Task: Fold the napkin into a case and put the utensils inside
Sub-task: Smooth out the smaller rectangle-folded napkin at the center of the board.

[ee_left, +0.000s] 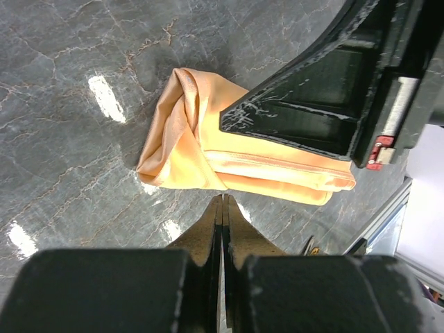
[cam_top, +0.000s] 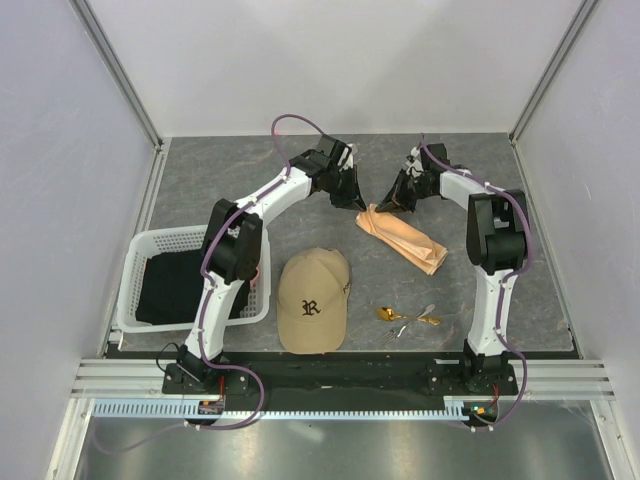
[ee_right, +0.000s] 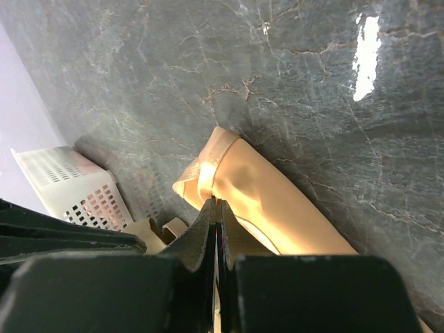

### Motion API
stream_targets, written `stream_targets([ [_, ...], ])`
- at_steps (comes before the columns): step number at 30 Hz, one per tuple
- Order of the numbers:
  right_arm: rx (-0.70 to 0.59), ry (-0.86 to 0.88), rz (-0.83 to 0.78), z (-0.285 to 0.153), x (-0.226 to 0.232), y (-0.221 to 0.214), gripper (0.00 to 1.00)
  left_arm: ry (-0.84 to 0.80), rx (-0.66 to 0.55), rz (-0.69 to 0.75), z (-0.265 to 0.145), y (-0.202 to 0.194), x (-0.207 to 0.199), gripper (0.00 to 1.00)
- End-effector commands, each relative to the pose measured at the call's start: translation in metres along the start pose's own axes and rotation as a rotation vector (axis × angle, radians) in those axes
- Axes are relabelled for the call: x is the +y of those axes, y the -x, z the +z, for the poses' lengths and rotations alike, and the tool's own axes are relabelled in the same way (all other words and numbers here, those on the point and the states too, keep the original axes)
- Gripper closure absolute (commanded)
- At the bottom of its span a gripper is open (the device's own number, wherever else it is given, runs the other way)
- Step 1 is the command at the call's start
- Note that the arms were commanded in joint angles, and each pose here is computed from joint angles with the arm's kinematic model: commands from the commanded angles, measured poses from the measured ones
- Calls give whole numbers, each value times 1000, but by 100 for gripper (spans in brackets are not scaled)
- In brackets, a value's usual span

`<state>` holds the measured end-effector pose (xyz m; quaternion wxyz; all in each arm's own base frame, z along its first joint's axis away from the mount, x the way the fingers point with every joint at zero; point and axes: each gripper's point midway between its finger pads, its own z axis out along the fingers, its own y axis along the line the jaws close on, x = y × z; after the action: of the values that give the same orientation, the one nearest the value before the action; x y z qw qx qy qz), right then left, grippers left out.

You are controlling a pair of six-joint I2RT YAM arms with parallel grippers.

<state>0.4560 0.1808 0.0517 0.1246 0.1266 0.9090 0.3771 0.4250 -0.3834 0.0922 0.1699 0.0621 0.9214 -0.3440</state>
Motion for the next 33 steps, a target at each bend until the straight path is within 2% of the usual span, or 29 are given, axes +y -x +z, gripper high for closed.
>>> stream_targets([
  [1,20,7,-10,7,4,-5,98,10,21,19,7,-4,5,98],
  [11,46,6,-13,13,3,-17,98,26,94,2,26,-23,5,98],
  [24,95,23,24,31,-2,-47,99,14,86,7,56,-15,7,98],
  [29,41,20,-31,13,15,-29,98,30,108,1,61,-22,18,98],
  [33,42,-56,-100,-16,27,-21,95,17,83,32,48,-13,10,98],
])
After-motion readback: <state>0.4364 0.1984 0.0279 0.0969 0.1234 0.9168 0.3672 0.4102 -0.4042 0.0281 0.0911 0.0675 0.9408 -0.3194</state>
